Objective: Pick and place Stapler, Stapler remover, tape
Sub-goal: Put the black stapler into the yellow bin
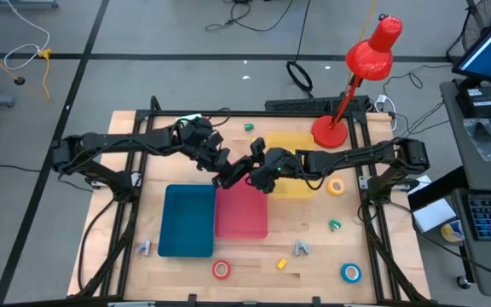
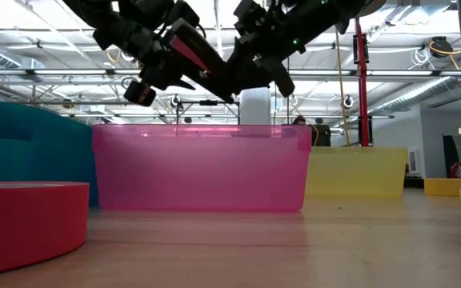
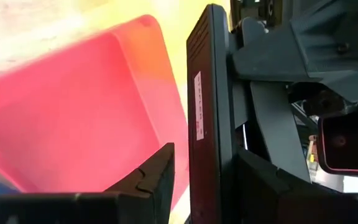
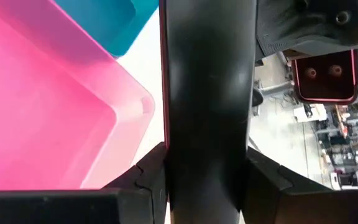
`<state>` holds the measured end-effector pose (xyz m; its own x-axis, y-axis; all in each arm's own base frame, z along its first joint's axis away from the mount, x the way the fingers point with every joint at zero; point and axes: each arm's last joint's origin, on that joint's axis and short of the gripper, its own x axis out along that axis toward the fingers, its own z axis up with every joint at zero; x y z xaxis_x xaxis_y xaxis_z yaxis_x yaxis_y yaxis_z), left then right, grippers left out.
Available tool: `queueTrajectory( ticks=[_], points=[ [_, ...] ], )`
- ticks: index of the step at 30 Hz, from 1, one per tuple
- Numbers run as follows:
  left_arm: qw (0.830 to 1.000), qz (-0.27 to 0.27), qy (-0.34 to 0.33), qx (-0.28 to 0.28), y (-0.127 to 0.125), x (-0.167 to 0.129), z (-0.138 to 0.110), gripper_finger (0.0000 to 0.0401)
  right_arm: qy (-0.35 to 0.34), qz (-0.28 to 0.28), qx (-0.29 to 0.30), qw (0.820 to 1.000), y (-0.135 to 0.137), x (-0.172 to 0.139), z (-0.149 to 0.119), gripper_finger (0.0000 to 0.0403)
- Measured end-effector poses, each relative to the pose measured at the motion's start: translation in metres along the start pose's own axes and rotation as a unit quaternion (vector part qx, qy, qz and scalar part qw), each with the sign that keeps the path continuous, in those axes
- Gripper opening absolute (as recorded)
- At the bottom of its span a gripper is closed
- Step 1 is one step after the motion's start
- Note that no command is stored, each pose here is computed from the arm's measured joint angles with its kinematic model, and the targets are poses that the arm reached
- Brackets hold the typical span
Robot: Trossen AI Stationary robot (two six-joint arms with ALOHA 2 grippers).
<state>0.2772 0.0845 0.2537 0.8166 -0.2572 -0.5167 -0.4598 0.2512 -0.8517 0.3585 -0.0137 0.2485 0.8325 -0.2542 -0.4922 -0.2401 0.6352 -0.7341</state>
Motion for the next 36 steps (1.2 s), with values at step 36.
queueTrajectory(
  ticks=[36],
  points=[
    [0.989,0.002,-0.141,0.053,0.014,-0.033,0.046,0.0145,0.286,0.007,0.398,0.872,-0.007,-0.056,-0.063,0.0131]
  ],
)
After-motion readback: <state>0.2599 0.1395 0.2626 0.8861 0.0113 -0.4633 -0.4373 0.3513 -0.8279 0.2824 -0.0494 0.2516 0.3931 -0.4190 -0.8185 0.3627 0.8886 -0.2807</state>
